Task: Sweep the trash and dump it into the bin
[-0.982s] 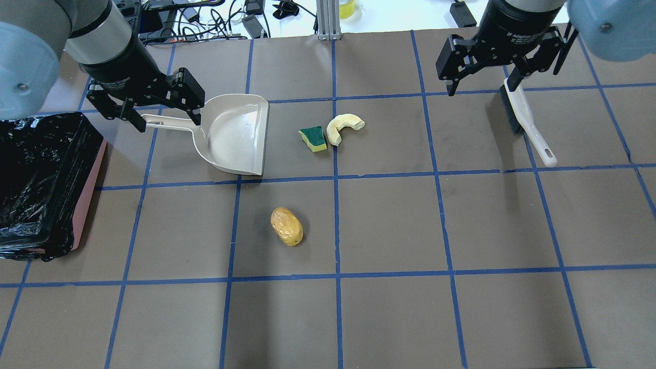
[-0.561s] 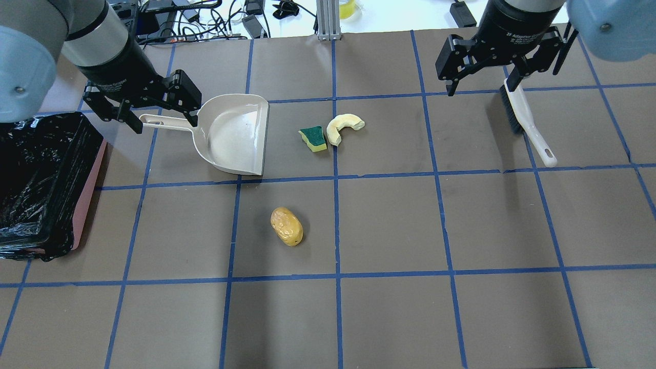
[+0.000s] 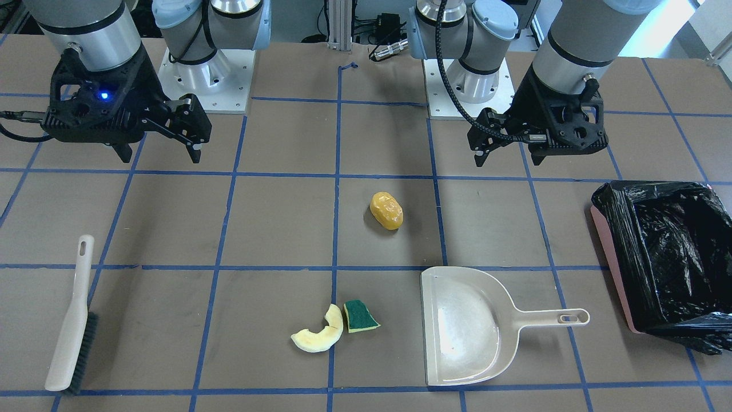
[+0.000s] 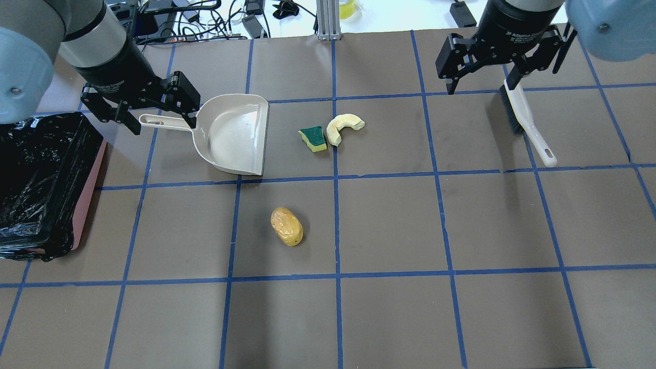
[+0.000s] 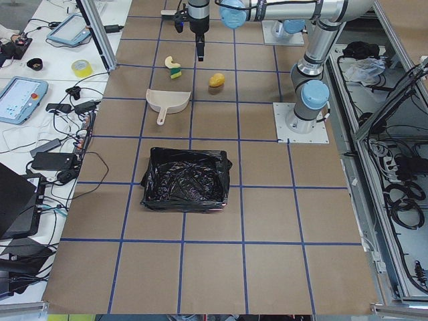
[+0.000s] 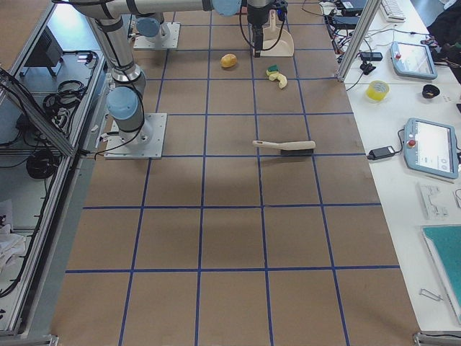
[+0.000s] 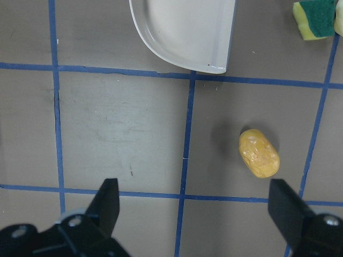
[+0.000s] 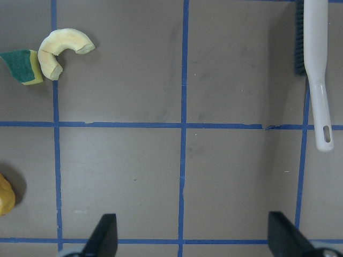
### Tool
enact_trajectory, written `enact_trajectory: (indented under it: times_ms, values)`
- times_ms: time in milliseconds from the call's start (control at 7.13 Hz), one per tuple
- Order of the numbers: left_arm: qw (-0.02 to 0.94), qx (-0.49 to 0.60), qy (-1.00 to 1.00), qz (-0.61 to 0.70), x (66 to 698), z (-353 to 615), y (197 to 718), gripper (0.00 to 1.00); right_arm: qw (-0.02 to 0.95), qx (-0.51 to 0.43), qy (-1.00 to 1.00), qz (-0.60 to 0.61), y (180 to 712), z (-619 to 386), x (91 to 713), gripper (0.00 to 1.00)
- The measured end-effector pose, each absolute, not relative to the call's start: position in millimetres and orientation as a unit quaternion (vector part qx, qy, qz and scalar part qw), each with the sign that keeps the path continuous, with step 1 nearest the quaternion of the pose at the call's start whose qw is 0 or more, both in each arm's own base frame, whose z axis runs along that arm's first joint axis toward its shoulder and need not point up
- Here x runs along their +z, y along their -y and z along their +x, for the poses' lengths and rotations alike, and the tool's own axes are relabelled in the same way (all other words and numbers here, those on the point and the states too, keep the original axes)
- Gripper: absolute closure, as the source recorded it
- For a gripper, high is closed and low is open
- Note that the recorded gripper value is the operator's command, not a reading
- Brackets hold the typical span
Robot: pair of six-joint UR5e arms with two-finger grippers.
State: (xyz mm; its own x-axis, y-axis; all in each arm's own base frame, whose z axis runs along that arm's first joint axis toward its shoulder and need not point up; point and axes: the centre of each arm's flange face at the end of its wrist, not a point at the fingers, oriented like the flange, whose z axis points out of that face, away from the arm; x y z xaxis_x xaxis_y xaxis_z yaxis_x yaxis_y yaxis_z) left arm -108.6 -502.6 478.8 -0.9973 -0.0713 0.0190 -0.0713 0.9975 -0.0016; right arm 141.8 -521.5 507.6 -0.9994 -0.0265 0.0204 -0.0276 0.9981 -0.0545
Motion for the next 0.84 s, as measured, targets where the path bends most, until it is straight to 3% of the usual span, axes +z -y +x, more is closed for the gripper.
enact_trajectory:
  times_ms: [421,842]
  values:
    - [0.009,0.004,0.999,0.041,479,-106,508,0.00,0.010,0.015,1.000,0.006,559,91,476,0.00]
    - [0.009,0.041,0.984,0.174,466,-86,537,0.00,0.008,-0.005,1.000,0.020,615,2,405,0.00]
